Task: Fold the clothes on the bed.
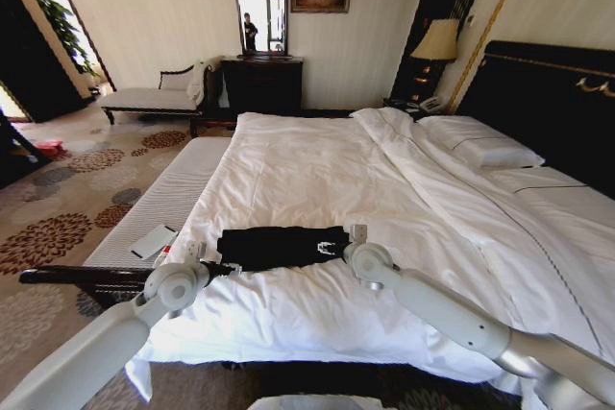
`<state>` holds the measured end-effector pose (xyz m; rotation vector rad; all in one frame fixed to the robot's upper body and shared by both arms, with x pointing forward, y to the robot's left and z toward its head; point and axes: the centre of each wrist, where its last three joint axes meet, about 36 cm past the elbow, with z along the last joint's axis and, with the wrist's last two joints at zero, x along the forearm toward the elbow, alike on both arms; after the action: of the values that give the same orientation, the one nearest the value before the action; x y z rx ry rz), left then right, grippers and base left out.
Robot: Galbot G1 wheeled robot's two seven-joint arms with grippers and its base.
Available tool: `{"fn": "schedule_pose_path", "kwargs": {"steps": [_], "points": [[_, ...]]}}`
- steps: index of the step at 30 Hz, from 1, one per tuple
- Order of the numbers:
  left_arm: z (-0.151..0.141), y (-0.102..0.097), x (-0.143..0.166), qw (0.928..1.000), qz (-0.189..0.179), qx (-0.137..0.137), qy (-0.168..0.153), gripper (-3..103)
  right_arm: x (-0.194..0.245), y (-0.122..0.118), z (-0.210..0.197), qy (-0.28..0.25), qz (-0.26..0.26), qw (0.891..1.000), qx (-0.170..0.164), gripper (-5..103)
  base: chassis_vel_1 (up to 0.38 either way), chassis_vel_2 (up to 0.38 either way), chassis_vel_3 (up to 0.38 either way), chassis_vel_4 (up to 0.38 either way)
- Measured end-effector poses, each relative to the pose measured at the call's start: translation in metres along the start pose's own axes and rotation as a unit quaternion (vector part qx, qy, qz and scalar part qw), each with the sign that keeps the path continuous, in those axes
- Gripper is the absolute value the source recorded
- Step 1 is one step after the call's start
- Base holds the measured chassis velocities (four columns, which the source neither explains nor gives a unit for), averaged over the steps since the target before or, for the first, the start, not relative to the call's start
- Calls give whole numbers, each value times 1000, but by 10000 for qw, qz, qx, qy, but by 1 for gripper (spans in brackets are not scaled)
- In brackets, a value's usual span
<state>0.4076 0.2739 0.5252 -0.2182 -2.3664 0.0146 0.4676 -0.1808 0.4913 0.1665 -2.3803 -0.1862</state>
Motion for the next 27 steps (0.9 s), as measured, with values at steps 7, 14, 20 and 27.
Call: {"fn": "schedule_pose_path", "kwargs": {"steps": [7, 14, 20, 27], "points": [[-59, 3, -40, 9972, 127, 560, -480, 100, -34, 13, -57, -297, -52, 9990, -317, 100, 0, 0, 0, 0], [-68, 13, -106, 9950, 39, 983, -161, 100, -95, 16, -55, -144, 198, 9992, -326, 100, 0, 0, 0, 0], [-40, 14, -116, 9969, -32, 769, 186, 100, -118, 7, -23, 220, 417, 9988, -157, 100, 0, 0, 0, 0], [-18, 14, -89, 9986, -152, 424, 278, 100, -95, 5, 12, 422, 490, 9979, 87, 100, 0, 0, 0, 0]]}}
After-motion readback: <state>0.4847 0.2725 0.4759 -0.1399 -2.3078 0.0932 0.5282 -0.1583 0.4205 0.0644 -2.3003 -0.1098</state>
